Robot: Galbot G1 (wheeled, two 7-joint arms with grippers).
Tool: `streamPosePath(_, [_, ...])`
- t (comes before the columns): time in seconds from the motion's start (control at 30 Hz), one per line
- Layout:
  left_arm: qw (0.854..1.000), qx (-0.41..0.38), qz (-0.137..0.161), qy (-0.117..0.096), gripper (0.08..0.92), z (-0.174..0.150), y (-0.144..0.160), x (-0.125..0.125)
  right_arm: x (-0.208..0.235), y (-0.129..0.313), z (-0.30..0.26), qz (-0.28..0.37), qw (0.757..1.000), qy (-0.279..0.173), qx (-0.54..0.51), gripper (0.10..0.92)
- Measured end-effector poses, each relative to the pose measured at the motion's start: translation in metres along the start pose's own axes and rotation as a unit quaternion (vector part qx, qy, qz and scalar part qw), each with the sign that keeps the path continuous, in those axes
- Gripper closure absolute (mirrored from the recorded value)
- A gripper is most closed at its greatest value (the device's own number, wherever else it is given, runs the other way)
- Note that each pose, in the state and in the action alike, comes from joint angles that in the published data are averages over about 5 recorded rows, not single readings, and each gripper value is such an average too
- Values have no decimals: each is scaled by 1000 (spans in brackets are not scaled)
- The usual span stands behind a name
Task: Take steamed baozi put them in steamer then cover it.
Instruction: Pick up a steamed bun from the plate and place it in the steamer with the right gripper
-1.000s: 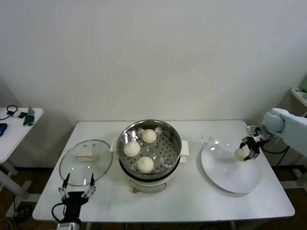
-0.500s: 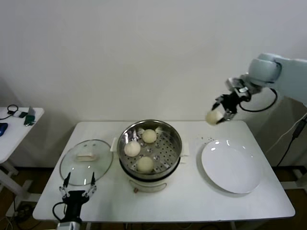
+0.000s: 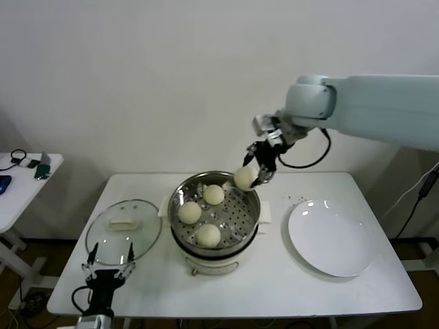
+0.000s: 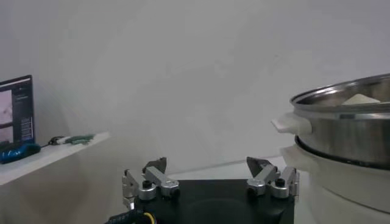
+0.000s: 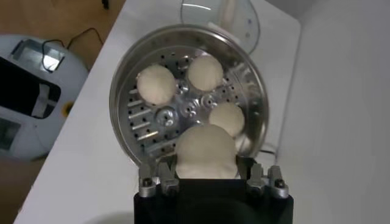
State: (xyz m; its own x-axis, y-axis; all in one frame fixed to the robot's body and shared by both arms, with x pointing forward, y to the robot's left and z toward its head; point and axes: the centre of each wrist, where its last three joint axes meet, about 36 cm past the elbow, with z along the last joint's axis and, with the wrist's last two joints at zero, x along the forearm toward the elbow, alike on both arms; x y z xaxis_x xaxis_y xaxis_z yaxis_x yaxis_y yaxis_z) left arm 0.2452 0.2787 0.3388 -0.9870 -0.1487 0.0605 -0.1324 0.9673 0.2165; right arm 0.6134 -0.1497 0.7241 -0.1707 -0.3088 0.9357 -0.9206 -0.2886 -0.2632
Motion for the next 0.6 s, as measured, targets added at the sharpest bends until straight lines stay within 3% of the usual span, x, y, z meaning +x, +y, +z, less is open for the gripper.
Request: streamPosePath(0.6, [1000, -2, -4, 2, 177, 3, 4, 1, -106, 10, 3, -24, 999, 33, 15, 339])
